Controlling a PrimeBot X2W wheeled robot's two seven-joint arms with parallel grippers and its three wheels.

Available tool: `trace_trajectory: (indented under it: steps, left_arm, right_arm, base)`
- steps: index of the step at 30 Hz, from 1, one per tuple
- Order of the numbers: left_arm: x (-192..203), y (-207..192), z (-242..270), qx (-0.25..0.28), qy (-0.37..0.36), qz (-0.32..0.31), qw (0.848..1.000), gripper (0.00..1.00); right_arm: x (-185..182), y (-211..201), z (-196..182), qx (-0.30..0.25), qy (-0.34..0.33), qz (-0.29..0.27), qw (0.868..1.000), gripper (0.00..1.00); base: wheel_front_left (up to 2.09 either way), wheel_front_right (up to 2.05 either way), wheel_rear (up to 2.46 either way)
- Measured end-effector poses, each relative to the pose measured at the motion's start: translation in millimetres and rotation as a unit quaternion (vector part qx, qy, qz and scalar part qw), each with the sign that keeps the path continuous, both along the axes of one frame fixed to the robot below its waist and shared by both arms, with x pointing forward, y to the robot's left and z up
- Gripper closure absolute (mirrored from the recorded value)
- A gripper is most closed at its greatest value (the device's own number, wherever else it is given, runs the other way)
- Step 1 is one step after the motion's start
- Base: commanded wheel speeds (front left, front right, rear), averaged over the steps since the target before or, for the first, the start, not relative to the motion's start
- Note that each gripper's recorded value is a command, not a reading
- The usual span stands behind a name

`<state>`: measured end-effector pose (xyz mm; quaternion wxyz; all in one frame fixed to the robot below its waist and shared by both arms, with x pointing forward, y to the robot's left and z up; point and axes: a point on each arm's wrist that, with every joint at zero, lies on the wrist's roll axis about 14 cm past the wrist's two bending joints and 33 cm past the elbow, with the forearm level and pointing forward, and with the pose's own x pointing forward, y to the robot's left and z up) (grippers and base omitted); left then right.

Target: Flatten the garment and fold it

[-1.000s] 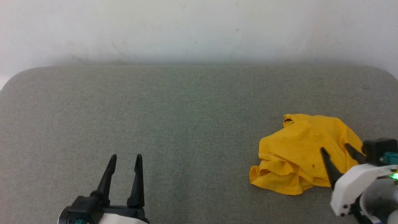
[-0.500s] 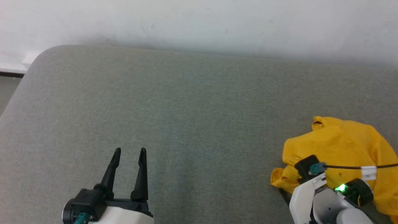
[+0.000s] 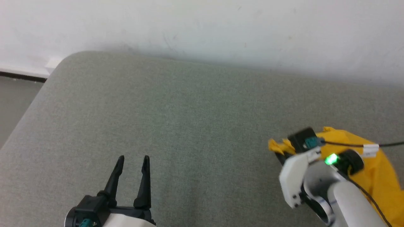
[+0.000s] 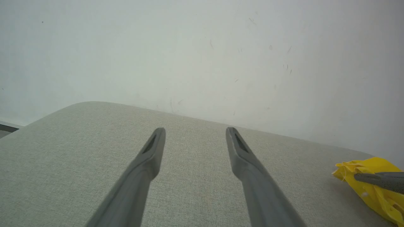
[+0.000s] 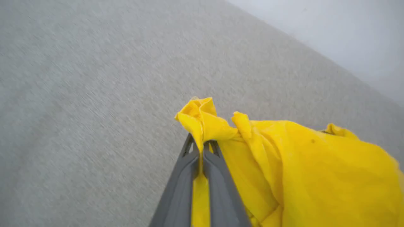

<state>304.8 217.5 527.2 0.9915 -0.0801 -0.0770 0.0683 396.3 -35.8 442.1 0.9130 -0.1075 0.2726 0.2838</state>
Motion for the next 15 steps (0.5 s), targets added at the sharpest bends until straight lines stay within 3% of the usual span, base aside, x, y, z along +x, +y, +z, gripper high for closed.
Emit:
trace_trajectory:
  steps: [3, 7, 11, 14, 15]
  left_arm:
    - [-5, 1, 6, 0.000, -0.011, 0.002, 1.000, 0.00]
    - [-10, 8, 16, 0.004, -0.029, 0.015, 0.999, 0.00]
    - [-12, 18, 20, 0.007, -0.033, 0.032, 0.999, 0.00]
    - [-12, 21, 17, 0.008, -0.027, 0.038, 0.999, 0.00]
    - [-13, 22, 15, 0.008, -0.024, 0.040, 0.999, 0.00]
  right_arm:
    - [7, 38, 53, 0.052, -0.065, 0.036, 0.996, 1.00]
    - [-17, 96, 97, 0.108, -0.100, 0.114, 0.982, 1.00]
    - [-59, 137, 86, 0.139, -0.048, 0.182, 0.972, 1.00]
    - [-88, 149, 48, 0.123, 0.017, 0.212, 0.969, 1.00]
    - [-96, 149, 32, 0.118, 0.043, 0.214, 0.969, 0.89]
  base:
    - [0.00, 0.00, 0.00]
    - [0.00, 0.00, 0.00]
    - [0.00, 0.00, 0.00]
    - [0.00, 0.00, 0.00]
    - [0.00, 0.00, 0.00]
